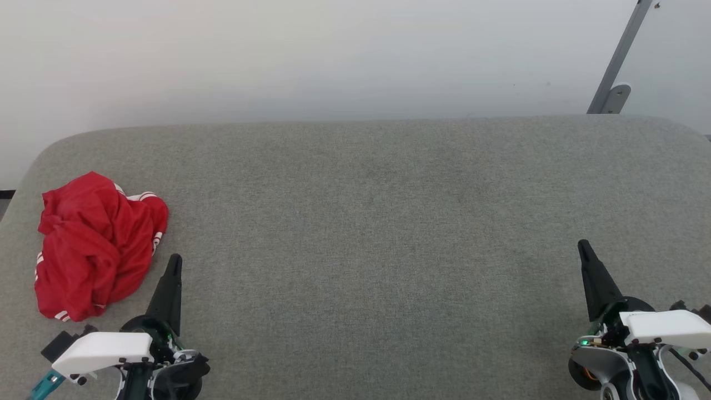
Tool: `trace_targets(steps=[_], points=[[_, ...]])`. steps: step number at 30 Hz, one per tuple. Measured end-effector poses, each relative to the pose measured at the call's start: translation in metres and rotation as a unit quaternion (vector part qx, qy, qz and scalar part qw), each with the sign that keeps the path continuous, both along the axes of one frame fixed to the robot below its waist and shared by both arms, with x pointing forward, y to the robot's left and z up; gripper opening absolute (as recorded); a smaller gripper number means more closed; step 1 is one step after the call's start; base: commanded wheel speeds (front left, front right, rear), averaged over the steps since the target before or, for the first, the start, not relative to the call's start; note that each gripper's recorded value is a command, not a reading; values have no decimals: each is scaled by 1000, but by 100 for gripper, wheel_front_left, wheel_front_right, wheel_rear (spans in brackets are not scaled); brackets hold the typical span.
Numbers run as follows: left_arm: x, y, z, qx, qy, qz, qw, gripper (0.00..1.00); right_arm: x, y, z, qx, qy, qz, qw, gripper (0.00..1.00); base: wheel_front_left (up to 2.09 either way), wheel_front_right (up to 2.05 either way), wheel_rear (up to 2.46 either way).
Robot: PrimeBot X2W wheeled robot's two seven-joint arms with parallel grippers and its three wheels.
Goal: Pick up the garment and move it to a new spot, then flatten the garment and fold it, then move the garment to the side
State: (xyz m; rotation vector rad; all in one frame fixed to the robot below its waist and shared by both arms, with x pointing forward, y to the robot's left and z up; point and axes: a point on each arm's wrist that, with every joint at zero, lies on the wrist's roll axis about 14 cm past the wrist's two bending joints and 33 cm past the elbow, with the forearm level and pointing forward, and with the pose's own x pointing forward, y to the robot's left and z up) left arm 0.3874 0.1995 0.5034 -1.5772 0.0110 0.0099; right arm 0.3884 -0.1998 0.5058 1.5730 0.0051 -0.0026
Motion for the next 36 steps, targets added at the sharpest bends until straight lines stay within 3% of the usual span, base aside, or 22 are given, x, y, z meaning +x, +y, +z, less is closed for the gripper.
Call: trace_targets(steps=[12,13,18,25,36], points=[[0,0,0,0,0,0,1000,0,0,0,0,0,0,0,1000,0,0,0,0],[-1,0,-2,0,3,0,1000,100,0,0,-1,0,2,0,1000,100,0,0,0],[-14,-3,-30,-10,45,1,999,100,-14,1,-30,5,45,-2,999,100,0,0,0],[-13,-1,-22,2,36,10,999,100,-14,2,-28,-23,43,-4,999,100,0,0,0],[-10,10,-14,114,43,14,992,100,-8,5,-20,-133,35,15,990,100,0,0,0]])
